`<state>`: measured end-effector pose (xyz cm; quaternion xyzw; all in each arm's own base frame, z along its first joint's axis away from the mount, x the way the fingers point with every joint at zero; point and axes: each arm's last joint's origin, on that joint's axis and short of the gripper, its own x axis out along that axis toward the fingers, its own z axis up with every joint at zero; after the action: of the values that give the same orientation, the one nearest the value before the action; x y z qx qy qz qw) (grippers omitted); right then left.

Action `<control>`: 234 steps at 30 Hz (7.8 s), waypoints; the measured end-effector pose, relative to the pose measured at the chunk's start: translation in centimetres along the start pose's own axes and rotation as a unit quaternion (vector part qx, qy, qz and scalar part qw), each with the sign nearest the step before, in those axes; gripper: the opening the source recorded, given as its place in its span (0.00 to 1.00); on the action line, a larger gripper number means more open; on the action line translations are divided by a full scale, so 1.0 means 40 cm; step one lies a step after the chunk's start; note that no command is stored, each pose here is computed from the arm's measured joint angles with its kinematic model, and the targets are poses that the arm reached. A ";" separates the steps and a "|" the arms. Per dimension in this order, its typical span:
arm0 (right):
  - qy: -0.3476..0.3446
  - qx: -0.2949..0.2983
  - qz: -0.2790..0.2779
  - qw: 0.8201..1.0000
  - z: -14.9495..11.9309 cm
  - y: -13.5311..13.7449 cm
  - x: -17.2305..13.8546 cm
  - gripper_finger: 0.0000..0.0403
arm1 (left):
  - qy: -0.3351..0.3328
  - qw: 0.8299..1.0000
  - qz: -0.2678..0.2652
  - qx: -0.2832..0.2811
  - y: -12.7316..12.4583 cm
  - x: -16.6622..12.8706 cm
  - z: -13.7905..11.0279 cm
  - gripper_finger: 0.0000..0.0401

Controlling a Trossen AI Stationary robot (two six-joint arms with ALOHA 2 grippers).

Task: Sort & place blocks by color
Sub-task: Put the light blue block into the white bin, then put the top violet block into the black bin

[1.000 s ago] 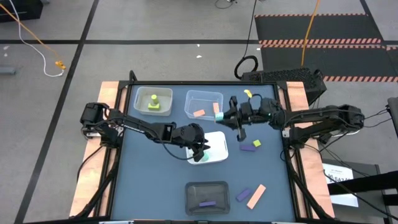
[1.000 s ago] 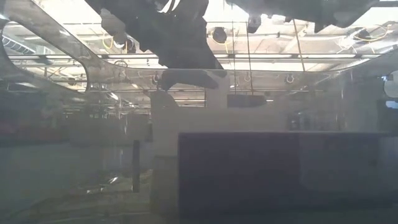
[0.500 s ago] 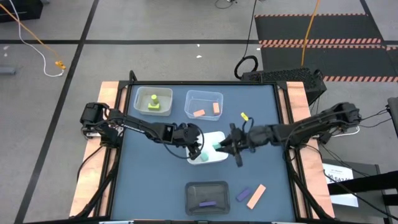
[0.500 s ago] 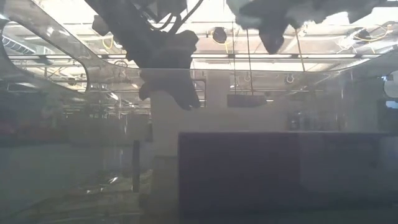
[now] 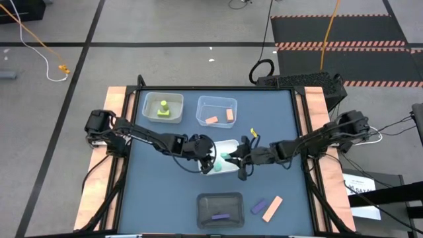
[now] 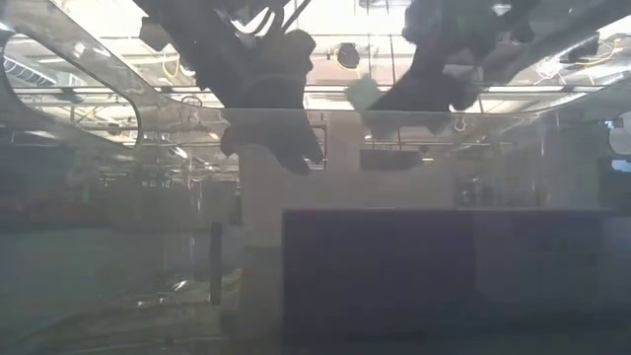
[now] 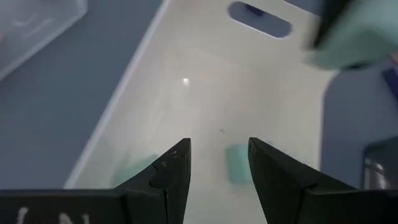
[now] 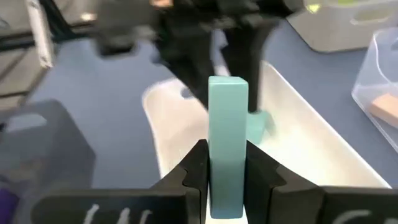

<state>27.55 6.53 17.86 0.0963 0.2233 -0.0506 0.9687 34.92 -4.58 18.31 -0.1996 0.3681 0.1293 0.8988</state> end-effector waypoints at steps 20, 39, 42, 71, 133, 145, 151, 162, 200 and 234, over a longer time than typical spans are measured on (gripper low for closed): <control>0.013 -0.049 -0.004 0.999 -0.011 -0.003 0.008 0.50 | -0.036 0.997 -0.070 0.023 -0.093 -0.022 -0.028 0.40; 0.046 -0.130 -0.035 0.990 0.013 -0.049 -0.034 0.63 | -0.090 0.988 -0.113 0.049 -0.125 -0.033 -0.012 0.40; 0.048 -0.120 -0.036 0.991 0.030 -0.054 -0.075 0.63 | -0.088 0.989 -0.112 0.050 -0.126 -0.033 -0.014 0.40; 0.387 0.035 -0.138 0.911 -0.181 -0.130 -0.157 0.61 | -0.088 0.988 -0.110 0.056 -0.125 -0.033 -0.014 0.40; -0.233 -0.084 0.078 0.966 0.121 -0.040 -0.156 0.21 | -0.143 0.977 -0.091 0.128 -0.129 -0.038 0.005 0.40; -0.204 -0.093 0.073 0.972 0.108 -0.042 -0.150 0.21 | -0.233 0.934 -0.064 0.263 -0.126 -0.047 0.051 0.48; -0.174 -0.089 0.070 0.978 0.094 -0.044 -0.144 0.21 | -0.275 0.928 -0.032 0.248 -0.109 -0.050 0.081 0.61; -0.162 -0.100 0.080 0.978 0.087 -0.033 -0.146 0.21 | -0.298 0.934 -0.073 0.183 -0.091 -0.052 0.109 0.68; -0.092 -0.108 0.074 0.987 0.050 -0.032 -0.138 0.21 | -0.348 0.900 -0.087 0.247 -0.140 -0.079 0.102 0.64; -0.141 -0.104 0.097 0.980 0.074 -0.023 -0.145 0.39 | -0.339 0.900 -0.135 0.238 -0.144 -0.080 0.100 0.27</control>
<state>23.48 5.32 22.90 0.0079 0.0778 0.0544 0.9955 37.33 -8.16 24.70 0.0280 0.0307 -0.0250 0.9988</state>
